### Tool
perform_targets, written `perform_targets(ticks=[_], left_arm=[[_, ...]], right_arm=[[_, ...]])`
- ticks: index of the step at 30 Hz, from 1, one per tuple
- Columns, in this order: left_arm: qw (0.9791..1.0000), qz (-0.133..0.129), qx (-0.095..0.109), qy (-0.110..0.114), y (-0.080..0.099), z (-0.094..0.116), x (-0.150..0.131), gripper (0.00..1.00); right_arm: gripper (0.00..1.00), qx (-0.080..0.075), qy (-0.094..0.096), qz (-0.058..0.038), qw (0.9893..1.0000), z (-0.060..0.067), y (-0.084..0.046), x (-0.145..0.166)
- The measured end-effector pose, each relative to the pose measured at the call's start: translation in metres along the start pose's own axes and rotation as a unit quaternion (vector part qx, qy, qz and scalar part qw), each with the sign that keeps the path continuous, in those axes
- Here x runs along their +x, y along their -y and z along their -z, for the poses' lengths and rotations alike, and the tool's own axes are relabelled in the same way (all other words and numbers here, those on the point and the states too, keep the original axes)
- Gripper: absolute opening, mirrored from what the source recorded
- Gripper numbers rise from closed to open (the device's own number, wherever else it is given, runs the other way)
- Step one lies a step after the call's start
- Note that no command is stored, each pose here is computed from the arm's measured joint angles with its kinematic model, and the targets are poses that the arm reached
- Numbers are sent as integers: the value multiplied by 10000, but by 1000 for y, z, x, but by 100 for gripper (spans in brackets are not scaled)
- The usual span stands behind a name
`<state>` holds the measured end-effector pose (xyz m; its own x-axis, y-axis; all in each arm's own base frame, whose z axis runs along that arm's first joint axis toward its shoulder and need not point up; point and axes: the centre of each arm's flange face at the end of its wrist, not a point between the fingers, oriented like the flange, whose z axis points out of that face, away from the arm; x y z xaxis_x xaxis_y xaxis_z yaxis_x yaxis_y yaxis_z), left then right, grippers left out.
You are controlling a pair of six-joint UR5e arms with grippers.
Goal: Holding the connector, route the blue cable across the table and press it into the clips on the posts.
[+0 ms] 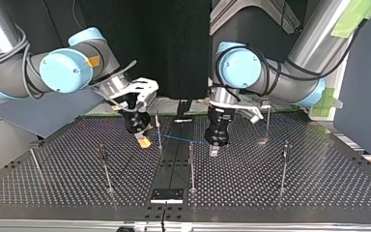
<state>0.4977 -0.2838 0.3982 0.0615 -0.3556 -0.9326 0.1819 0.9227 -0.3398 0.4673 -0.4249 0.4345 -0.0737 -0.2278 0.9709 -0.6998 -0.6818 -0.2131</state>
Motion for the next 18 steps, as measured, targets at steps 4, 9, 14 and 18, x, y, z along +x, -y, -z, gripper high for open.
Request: perform_targets(ticks=[4, 9, 14, 18], left_arm=[[10000, -10, 11, -51, 0, -11, 3, 2], [10000, 20, 10, 47, -2, -25, -5, 2], [10000, 0, 33, -47, -5, -38, 2, 2], [9999, -10, 10, -134, -11, -47, 16, 2]], right_arm=[[0, -15, 22, -10, 10000, -7, -4, -3], [0, -41, 22, -16, 10000, -14, -11, -5], [0, -59, 22, -21, 10000, -25, -18, -6], [0, -107, 12, -31, 9999, -34, -28, -7]])
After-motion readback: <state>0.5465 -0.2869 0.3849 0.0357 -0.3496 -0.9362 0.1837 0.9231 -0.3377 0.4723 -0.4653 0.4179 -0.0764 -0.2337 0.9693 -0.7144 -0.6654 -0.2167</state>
